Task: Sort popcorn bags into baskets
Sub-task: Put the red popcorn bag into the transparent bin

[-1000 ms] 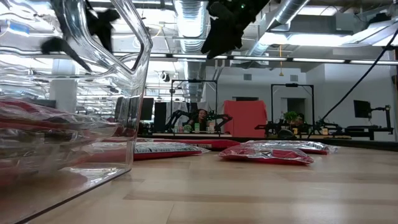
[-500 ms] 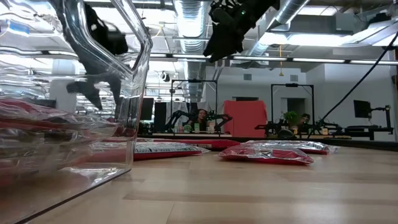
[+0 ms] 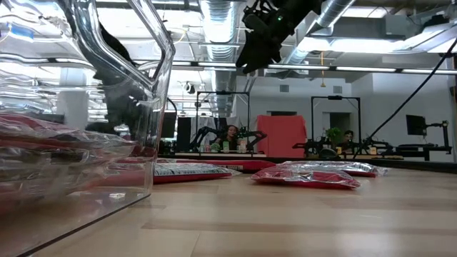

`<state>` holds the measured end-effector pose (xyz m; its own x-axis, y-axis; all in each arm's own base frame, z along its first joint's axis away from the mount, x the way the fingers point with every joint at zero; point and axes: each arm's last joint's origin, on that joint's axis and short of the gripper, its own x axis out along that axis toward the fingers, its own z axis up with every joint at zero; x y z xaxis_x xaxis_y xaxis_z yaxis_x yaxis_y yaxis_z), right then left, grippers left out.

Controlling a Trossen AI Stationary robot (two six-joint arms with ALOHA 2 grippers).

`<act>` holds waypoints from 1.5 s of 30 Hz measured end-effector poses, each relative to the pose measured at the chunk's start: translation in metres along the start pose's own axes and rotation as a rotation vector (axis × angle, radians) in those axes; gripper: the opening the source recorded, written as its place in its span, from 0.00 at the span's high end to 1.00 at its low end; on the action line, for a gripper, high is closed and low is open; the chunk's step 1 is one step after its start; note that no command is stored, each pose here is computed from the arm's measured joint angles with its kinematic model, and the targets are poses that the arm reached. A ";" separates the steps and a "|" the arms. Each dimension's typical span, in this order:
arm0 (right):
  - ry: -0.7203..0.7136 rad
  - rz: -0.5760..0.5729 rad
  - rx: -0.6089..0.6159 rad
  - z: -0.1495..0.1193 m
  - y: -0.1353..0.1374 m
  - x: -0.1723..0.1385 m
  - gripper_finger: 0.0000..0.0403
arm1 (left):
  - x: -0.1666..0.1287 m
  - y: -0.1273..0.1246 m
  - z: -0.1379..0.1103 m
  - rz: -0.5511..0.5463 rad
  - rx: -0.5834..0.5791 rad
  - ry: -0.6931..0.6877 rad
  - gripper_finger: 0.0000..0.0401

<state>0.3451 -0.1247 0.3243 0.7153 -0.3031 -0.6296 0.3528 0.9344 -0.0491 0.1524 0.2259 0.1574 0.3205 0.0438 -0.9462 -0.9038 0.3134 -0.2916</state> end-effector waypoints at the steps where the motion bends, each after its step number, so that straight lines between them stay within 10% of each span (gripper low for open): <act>1: 0.000 0.000 0.000 0.000 0.000 0.000 0.32 | 0.002 0.000 0.000 0.002 -0.001 0.006 0.32; 14: -0.001 0.037 -0.037 0.000 0.003 0.000 0.32 | 0.022 0.002 -0.012 -0.101 0.007 0.055 0.35; 34: -0.026 0.082 -0.046 0.002 0.014 0.003 0.32 | 0.030 -0.005 -0.021 -0.111 0.031 0.075 0.97; 45: -0.043 0.081 -0.028 0.005 0.014 -0.008 0.32 | 0.002 -0.017 -0.020 -0.171 -0.015 0.114 1.00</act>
<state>0.3469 -0.1098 0.3325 0.7663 -0.2337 -0.5985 0.2761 0.9609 -0.0216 0.1631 0.2015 0.1573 0.4357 -0.1169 -0.8924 -0.8436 0.2926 -0.4502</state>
